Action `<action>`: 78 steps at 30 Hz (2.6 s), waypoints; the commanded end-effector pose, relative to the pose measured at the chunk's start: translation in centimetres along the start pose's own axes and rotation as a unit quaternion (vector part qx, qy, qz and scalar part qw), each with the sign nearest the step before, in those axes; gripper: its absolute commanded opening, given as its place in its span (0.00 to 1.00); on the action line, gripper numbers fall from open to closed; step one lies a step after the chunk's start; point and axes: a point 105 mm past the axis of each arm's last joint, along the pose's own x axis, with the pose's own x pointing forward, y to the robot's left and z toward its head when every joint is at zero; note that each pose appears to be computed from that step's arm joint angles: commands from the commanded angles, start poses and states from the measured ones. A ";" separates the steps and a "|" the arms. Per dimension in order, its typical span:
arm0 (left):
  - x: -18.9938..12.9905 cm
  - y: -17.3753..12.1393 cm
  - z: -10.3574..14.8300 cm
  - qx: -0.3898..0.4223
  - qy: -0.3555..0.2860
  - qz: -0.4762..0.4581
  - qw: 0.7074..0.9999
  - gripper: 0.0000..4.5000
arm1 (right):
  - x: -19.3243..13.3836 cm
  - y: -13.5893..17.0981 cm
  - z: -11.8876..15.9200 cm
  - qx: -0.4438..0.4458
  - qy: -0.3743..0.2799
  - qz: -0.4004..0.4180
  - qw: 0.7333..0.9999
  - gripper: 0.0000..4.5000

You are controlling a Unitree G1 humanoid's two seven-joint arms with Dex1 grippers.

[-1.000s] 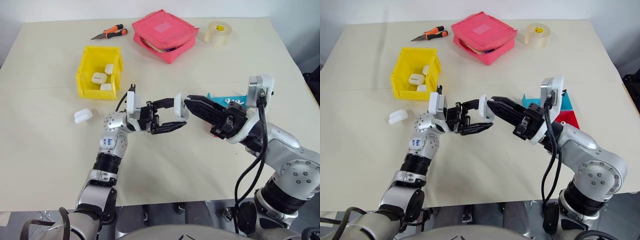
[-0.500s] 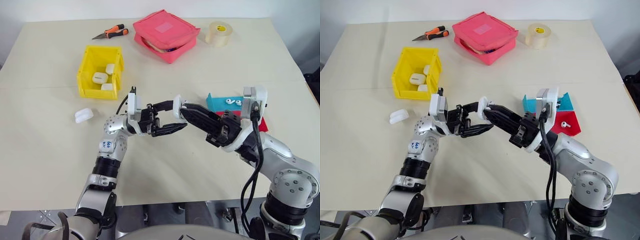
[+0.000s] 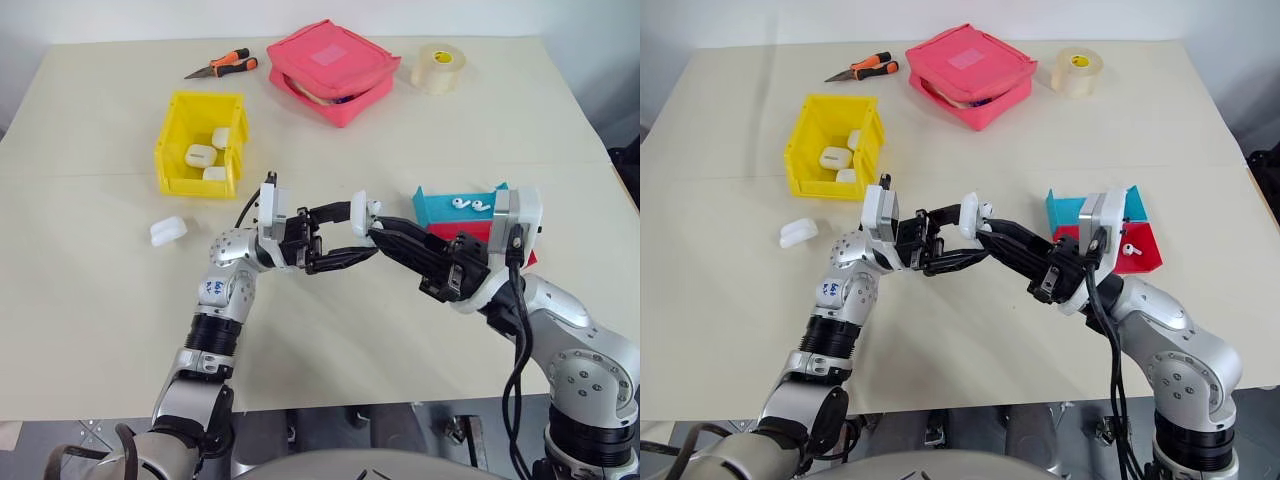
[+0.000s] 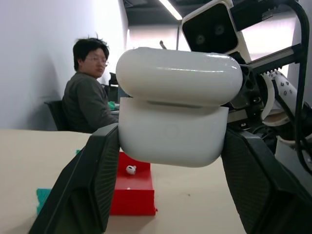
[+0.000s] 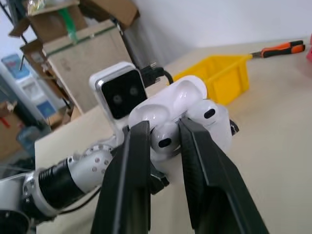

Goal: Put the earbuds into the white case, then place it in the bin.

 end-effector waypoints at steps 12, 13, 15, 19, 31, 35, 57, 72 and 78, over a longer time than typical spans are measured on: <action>0.6 -0.4 2.4 0.052 -0.039 -0.010 0.998 0.62 | 0.0 -0.6 -0.4 -0.034 0.063 0.025 0.997 0.27; 0.5 -0.3 2.3 0.053 -0.035 -0.009 0.998 0.62 | 0.1 -0.5 0.0 -0.042 0.060 0.027 0.997 0.33; 0.4 -0.2 2.1 0.053 -0.031 -0.006 0.998 0.62 | 0.1 -0.3 0.5 -0.051 0.055 0.030 0.997 0.33; 0.2 0.1 1.8 0.054 -0.024 -0.004 0.998 0.62 | -0.1 0.0 1.0 -0.065 0.054 0.032 0.996 0.33; -1.2 1.9 0.2 0.064 0.081 0.008 0.995 0.62 | -4.0 -1.3 3.0 -0.137 0.125 -0.060 0.981 0.33; -1.0 2.5 -0.3 0.079 0.127 0.003 0.989 0.62 | -3.5 -0.6 4.6 -0.183 0.134 -0.062 0.972 0.12; 0.7 4.1 2.6 0.155 0.130 0.030 0.979 0.62 | 0.0 -6.3 3.1 -0.241 0.258 -0.102 0.930 0.01; -7.6 10.2 8.6 0.177 0.089 0.387 0.900 0.62 | -9.0 -6.1 4.1 -0.159 0.164 -0.079 0.970 0.19; -12.8 12.3 10.0 0.170 0.146 0.519 0.825 0.62 | -10.3 -7.6 4.7 -0.169 0.159 -0.095 0.968 0.64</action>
